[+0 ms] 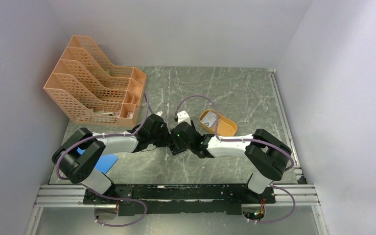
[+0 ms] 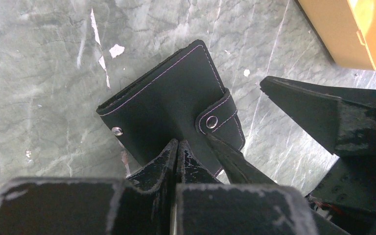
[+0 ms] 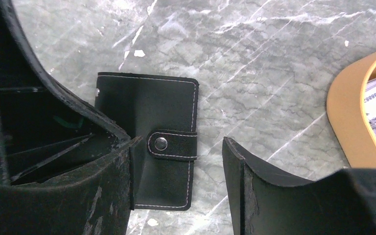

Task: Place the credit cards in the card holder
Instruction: Open the card holder at the center of the board.

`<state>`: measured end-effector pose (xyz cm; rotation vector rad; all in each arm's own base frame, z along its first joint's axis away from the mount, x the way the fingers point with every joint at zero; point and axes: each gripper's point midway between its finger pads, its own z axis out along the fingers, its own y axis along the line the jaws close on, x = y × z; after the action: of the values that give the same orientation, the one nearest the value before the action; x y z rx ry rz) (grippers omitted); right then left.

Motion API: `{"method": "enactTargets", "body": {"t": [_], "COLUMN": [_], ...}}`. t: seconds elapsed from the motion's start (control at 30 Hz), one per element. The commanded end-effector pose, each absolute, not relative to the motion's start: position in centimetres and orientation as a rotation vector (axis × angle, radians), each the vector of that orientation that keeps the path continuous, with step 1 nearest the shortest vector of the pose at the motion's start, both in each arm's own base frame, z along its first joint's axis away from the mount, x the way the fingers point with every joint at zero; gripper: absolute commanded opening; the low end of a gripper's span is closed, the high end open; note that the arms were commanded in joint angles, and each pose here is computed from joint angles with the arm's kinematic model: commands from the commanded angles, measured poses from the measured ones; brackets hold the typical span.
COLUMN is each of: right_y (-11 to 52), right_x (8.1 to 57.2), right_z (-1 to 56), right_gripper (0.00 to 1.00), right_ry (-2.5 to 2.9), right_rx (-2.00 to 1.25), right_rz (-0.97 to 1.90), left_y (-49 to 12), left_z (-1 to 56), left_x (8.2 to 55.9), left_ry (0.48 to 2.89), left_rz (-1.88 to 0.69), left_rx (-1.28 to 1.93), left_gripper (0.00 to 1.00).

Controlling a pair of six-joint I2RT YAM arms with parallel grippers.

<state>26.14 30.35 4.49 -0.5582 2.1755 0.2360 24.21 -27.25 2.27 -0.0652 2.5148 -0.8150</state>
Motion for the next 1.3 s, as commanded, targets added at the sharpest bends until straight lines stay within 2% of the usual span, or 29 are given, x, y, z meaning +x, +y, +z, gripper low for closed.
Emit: {"method": "enactTargets", "body": {"t": [0.0,0.37,0.57,0.77,0.93,1.27], "right_y": [30.5,30.4,30.6,30.1,29.4,28.2], "right_x": [26.6,26.3,25.8,26.1,26.4,26.7], "right_z": [3.7,2.5,2.5,1.3,0.4,0.3], "right_gripper": [0.62,0.59,0.62,0.59,0.50,0.26], "right_ry": [2.161,2.164,2.142,2.154,2.175,2.174], "right_rx": [-0.584,-0.626,-0.676,-0.711,-0.705,-0.675], "right_rz": [0.202,0.152,0.132,0.052,-0.028,-0.104], "left_y": [-26.0,-26.0,-26.1,-26.0,-25.9,-25.6], "left_z": [0.3,0.2,0.0,0.0,-0.1,-0.6], "left_x": [23.1,22.9,22.9,22.8,22.7,22.7], "left_ry": [2.572,2.577,2.582,2.584,2.585,2.601], "left_rz": [-0.756,-0.763,-0.766,-0.765,-0.763,-0.734], "left_rx": [-0.077,-0.079,-0.080,-0.081,-0.083,-0.080], "left_gripper": [0.05,0.05,0.05,0.05,0.05,0.05]}}
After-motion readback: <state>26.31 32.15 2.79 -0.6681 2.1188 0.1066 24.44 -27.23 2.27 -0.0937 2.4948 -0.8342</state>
